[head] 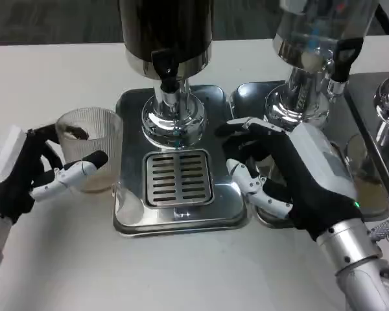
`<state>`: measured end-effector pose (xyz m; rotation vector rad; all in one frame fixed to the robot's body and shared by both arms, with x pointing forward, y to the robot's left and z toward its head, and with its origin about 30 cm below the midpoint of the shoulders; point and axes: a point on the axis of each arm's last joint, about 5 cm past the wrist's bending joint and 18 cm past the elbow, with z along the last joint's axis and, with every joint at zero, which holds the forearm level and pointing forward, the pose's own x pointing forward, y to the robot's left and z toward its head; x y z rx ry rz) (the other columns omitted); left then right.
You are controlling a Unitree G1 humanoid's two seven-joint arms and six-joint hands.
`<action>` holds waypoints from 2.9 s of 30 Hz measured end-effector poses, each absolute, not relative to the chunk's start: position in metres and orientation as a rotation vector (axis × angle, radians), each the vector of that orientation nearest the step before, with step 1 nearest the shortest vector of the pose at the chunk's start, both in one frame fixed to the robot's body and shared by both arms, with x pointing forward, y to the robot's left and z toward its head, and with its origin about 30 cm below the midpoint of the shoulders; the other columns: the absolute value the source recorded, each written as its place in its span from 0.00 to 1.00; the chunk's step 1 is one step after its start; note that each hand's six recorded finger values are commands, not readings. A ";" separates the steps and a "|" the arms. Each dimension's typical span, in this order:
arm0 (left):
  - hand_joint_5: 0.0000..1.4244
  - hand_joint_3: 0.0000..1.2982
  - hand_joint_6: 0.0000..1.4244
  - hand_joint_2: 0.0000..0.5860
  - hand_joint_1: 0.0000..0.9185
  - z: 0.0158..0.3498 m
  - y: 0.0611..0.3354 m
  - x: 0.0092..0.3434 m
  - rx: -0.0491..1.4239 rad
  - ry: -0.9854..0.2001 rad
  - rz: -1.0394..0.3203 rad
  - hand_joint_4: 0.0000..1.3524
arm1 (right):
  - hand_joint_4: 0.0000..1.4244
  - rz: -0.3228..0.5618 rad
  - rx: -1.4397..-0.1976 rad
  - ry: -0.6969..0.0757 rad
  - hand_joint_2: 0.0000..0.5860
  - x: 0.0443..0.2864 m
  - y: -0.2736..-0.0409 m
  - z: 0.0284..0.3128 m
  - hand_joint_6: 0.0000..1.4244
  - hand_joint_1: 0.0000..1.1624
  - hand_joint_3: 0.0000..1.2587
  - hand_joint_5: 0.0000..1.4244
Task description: Grasp the cup under the faucet to collect the drink, then remove the cup.
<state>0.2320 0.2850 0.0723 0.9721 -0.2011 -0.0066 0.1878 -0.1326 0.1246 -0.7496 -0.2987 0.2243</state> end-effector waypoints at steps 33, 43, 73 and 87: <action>0.61 0.43 0.78 0.40 0.15 0.075 0.250 0.255 0.984 -0.230 -0.184 0.45 | 0.32 0.197 -0.733 -0.301 0.79 0.179 -0.133 0.127 0.36 0.33 0.32 0.38; 0.59 0.43 0.77 0.39 0.14 0.073 0.241 0.259 0.998 -0.231 -0.234 0.45 | 0.32 0.177 -0.733 -0.307 0.79 0.176 -0.133 0.129 0.36 0.33 0.32 0.38; 0.35 0.30 0.43 0.26 0.00 0.087 0.236 0.273 1.044 -0.203 -0.371 0.28 | 0.32 0.173 -0.729 -0.301 0.79 0.176 -0.133 0.129 0.36 0.33 0.32 0.38; 0.35 0.30 0.42 0.26 0.00 0.086 0.247 0.266 1.056 -0.189 -0.360 0.26 | 0.31 0.150 -0.735 -0.321 0.79 0.181 -0.136 0.133 0.36 0.33 0.31 0.38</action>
